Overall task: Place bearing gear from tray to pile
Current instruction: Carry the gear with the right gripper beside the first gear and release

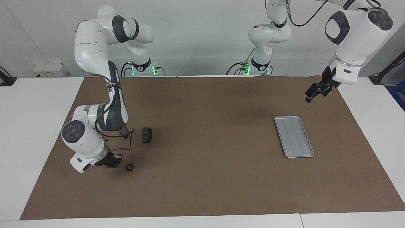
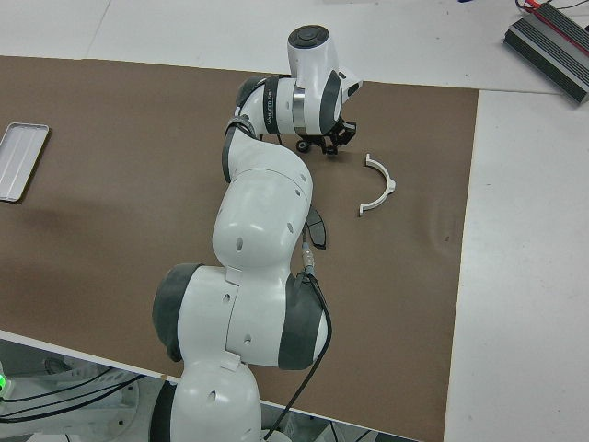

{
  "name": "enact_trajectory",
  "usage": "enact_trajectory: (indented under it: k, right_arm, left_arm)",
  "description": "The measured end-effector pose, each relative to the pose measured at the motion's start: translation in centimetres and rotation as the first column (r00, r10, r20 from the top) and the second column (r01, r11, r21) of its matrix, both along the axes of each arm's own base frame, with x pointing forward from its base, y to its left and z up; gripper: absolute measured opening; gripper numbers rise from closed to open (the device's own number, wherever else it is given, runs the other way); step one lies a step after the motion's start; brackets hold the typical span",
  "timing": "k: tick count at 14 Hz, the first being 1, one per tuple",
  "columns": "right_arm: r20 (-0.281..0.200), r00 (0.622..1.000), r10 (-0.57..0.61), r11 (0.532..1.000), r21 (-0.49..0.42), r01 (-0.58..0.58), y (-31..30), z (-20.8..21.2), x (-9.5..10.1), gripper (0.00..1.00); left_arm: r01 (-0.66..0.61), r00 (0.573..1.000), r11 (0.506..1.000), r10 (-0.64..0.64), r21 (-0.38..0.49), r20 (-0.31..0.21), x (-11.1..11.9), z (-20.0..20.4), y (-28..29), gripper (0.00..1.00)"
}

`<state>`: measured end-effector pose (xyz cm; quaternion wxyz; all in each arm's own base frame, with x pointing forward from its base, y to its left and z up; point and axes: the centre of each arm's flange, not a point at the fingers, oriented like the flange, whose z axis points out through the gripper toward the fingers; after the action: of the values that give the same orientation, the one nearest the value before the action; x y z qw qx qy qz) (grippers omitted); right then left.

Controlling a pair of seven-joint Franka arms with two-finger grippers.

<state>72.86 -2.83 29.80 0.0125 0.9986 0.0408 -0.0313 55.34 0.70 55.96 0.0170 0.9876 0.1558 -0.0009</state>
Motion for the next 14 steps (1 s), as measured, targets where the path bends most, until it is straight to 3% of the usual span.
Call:
enact_trajectory:
  k: [11,14]
  right_arm:
    - [0.028,1.0,0.003,1.0,0.005,-0.003,0.1,-1.0,0.1,0.25]
    - [0.031,1.0,0.002,1.0,0.007,-0.002,0.2,-1.1,0.2,0.5]
  left_arm:
    - [0.0,1.0,1.0,0.0,0.0,0.0,0.0,0.0,0.0,1.0]
    - [0.0,1.0,1.0,0.0,0.0,0.0,0.0,0.0,0.0,1.0]
